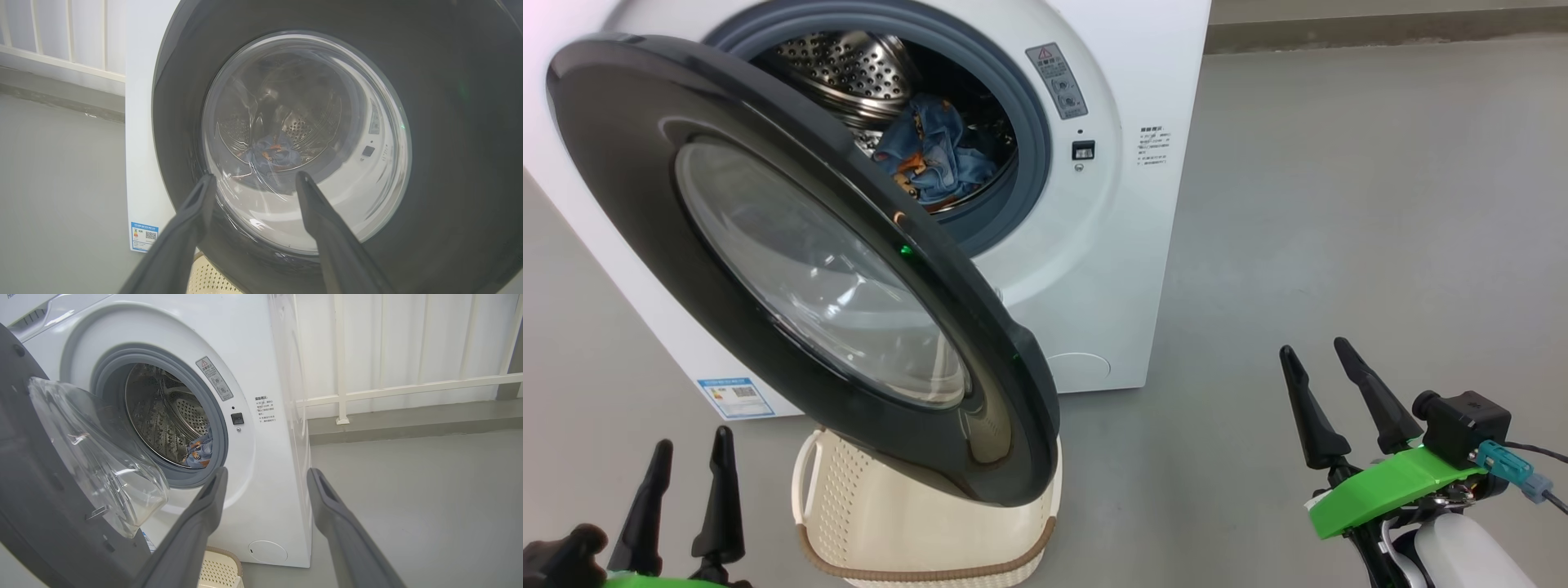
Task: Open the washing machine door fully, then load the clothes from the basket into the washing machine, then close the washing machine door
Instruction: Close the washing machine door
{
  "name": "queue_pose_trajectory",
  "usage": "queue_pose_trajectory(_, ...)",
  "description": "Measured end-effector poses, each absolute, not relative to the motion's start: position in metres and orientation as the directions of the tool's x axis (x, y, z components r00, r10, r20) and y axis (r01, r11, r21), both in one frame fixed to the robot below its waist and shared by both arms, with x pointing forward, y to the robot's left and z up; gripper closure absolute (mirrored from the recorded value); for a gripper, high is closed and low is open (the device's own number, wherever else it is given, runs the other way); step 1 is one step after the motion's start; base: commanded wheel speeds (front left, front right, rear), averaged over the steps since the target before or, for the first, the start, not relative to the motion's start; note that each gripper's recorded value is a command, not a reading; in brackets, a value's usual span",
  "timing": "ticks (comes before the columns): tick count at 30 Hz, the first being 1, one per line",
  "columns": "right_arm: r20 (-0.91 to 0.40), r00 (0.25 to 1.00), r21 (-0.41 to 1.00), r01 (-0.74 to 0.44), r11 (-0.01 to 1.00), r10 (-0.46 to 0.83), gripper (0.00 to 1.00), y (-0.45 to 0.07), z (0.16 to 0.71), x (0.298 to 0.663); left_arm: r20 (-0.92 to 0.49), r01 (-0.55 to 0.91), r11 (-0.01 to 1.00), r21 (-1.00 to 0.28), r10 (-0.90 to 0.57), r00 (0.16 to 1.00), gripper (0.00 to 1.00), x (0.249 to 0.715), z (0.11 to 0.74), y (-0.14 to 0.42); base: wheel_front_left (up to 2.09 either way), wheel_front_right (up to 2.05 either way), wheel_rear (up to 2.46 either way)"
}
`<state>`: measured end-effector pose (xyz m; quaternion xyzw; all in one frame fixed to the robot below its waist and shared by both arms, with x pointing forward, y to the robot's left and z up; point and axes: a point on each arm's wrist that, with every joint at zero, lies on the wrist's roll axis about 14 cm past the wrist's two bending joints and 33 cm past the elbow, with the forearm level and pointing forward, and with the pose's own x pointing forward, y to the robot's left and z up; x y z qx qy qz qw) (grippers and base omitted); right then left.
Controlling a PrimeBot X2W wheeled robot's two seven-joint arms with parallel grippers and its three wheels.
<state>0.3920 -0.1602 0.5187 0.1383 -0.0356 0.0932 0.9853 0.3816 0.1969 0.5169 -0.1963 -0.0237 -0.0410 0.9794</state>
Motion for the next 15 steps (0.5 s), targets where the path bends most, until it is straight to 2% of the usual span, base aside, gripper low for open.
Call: queue_pose_trajectory(15,0.1,0.98,0.259,-0.195,0.946,0.175,0.0,-0.1615,0.5205,0.3915,0.048,0.061,0.932,-0.356,-0.047,0.998,0.0,0.378,0.5071,0.1991,0.0,0.0,0.0)
